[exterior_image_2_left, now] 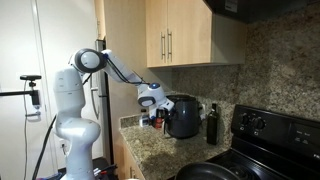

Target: Turn on the coffee maker

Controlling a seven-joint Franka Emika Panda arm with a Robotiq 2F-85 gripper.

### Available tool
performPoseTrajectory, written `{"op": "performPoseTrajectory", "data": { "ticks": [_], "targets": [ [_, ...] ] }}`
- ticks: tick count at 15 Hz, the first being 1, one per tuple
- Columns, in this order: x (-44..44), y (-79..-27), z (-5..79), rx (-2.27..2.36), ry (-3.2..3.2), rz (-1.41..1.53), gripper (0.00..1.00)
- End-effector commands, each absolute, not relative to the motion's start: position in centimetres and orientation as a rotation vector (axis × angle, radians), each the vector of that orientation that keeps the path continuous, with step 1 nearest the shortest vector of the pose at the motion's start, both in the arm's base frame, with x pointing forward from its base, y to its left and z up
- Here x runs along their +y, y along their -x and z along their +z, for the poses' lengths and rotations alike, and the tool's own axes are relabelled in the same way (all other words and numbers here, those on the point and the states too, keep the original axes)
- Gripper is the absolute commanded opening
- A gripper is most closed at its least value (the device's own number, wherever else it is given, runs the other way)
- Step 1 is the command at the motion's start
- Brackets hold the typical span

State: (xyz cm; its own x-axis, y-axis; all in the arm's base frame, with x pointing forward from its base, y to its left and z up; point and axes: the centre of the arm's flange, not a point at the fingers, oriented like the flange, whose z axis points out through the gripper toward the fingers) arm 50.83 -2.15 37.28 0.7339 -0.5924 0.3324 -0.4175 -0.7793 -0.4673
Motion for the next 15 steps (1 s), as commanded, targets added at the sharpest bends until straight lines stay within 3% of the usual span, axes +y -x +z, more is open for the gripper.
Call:
{"op": "performPoseTrajectory", "data": {
  "ticks": [1, 15],
  "targets": [
    [-2.12, -50.84, 37.31, 0.779, 2.573, -0.671, 1.00],
    [-2.06, -50.97, 37.82, 0.776, 2.565, -0.700, 1.00]
  ]
}}
